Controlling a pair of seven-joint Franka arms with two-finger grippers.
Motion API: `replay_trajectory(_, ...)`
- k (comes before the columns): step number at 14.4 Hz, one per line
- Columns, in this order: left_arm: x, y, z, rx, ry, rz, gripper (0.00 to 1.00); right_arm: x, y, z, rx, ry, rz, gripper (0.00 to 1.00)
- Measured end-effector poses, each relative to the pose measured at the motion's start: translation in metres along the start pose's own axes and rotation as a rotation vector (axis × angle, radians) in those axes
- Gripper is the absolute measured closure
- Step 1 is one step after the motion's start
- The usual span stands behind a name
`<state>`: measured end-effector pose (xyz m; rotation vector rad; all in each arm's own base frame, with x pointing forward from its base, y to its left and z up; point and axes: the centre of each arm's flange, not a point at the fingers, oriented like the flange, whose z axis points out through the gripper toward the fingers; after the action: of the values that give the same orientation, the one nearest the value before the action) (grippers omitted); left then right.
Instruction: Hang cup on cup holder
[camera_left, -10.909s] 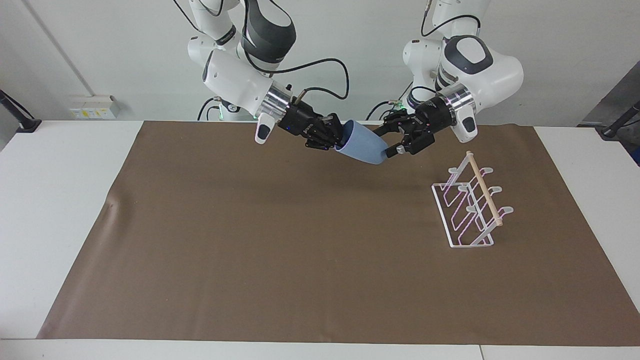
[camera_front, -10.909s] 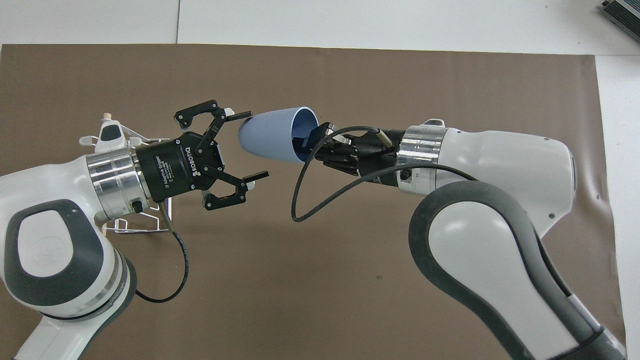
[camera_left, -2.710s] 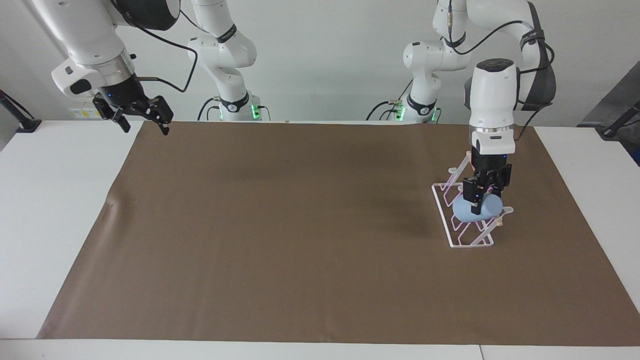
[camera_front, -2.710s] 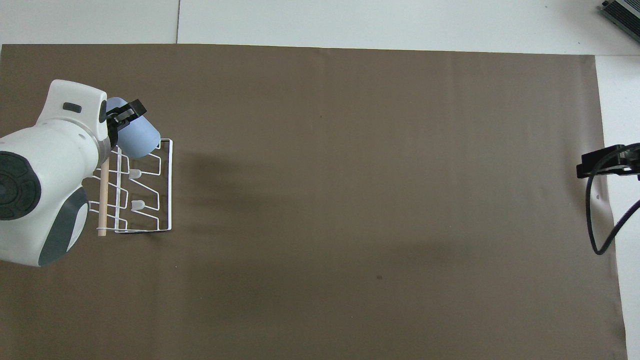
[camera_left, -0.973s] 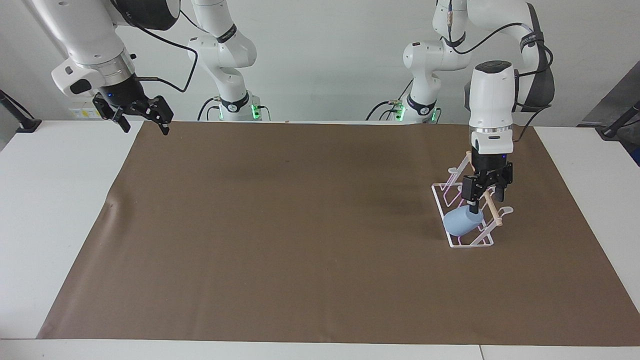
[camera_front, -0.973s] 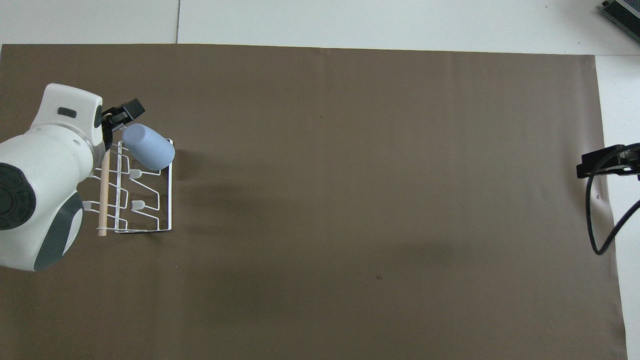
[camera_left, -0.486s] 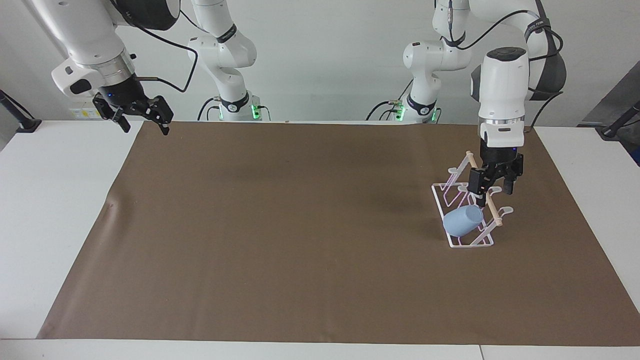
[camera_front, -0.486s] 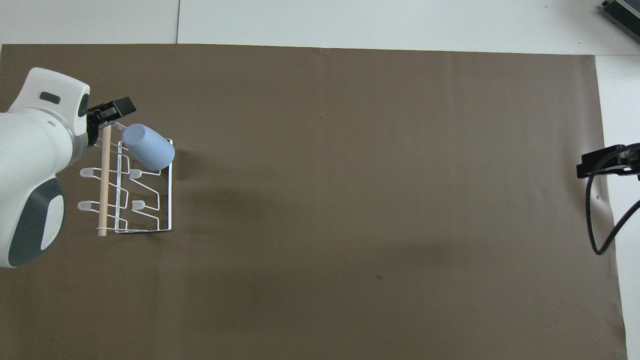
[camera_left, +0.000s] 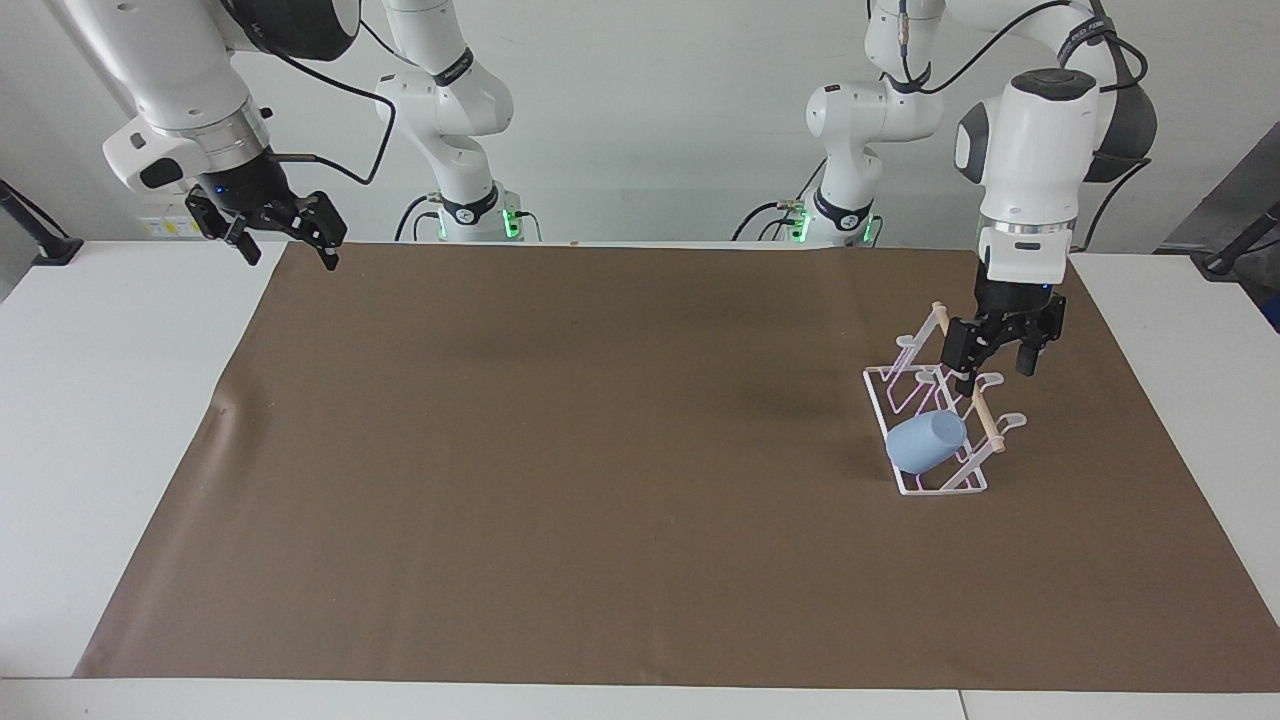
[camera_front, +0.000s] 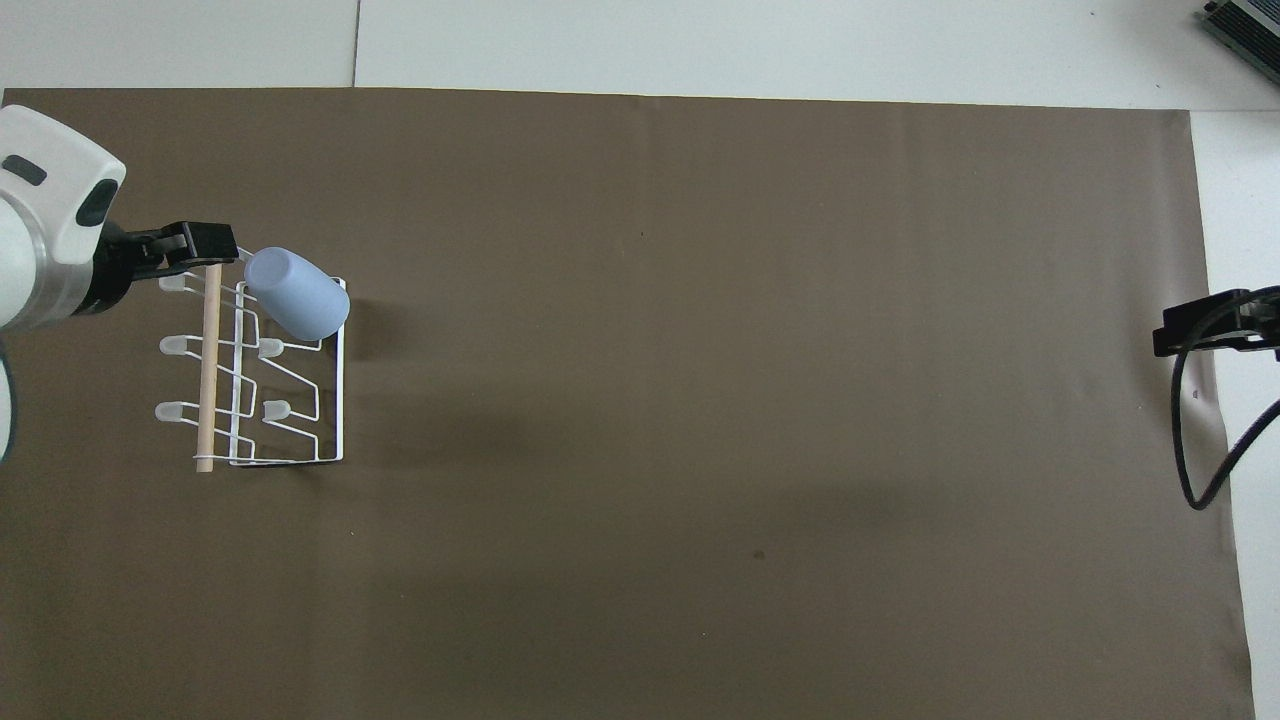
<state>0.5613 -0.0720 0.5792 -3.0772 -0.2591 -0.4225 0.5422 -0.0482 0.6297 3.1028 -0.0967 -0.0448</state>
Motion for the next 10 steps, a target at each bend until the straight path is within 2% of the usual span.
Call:
replay_trajectory(5,-0.003,-0.004,-0.039,-0.017,-0.110,0.081,0.00,0.000,0.000,0.000,0.000,0.000,0.000,0.00)
replay_trajectory(10,-0.003,-0.042,-0.056,-0.041,-0.217,0.159,0.00,0.000,0.000,0.000,0.000,0.000,0.000,0.00)
